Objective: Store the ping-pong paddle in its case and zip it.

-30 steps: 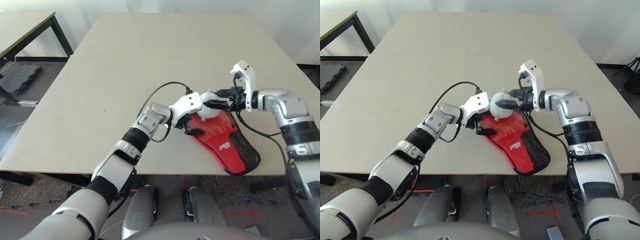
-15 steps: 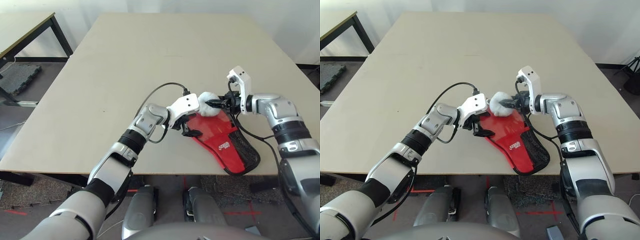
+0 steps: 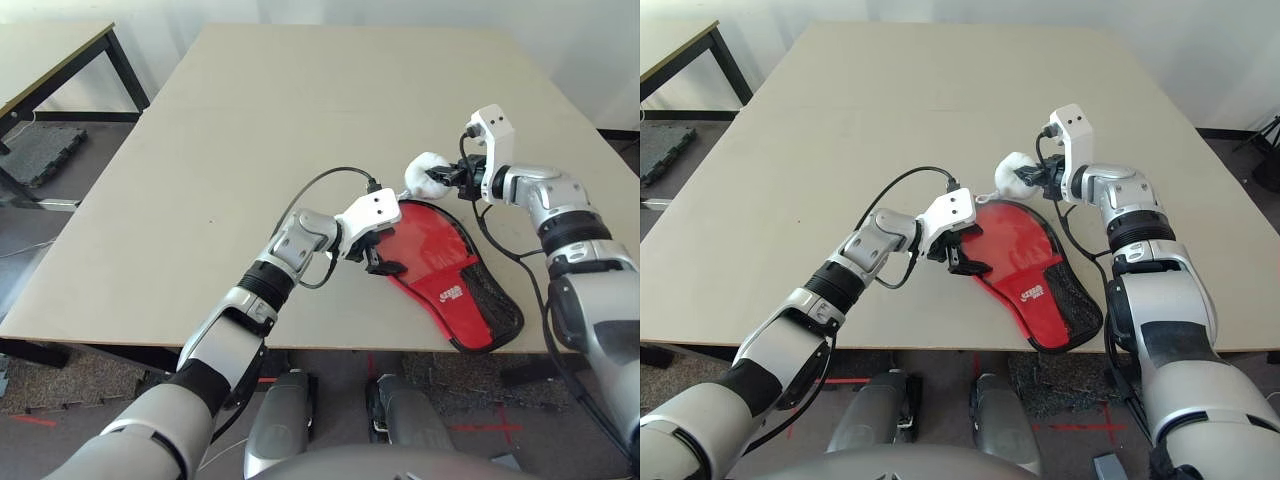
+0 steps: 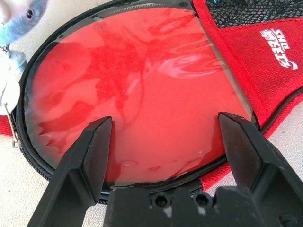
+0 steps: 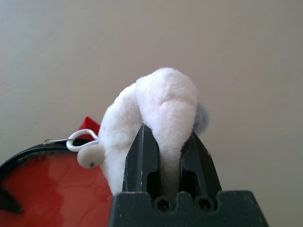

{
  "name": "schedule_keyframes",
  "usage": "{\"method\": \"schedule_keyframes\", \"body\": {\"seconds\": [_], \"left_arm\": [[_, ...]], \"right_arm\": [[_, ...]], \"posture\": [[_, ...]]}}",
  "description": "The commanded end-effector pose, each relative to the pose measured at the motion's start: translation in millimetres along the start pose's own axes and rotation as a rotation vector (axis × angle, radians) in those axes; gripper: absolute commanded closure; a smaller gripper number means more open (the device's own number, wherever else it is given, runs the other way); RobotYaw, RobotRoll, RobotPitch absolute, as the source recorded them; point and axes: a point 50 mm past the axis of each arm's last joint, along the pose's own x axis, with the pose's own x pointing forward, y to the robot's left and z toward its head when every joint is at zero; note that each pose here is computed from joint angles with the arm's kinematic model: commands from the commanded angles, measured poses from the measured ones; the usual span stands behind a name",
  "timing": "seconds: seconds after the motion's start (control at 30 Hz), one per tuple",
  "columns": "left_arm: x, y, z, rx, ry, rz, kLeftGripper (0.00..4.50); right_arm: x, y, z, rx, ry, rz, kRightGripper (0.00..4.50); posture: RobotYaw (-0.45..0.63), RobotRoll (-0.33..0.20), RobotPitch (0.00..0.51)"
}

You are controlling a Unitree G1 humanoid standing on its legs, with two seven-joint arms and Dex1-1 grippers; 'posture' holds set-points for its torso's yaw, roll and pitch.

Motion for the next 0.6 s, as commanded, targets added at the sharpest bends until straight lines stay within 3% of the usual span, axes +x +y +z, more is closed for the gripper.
{"method": "schedule_keyframes", "body": {"seconds": [0.03, 0.27, 0.6], "left_arm": [[6, -9, -15, -0.035, 0.062, -0.03, 0.0], [10, -13, -14, -0.036, 0.057, -0.045, 0.0], [11, -13, -13, -0.026, 0.06, -0.051, 0.0]], "right_arm": [[-8, -14, 2, -0.01, -0.014, -0.099, 4.37], [-15, -24, -1, -0.01, -0.017, -0.175, 4.37], [-48, -55, -6, 0.005, -0.016, -0.304, 4.37]], "posture": [[0.07, 0.0, 0.095], [0.07, 0.0, 0.098], [0.05, 0.0, 0.092]]}}
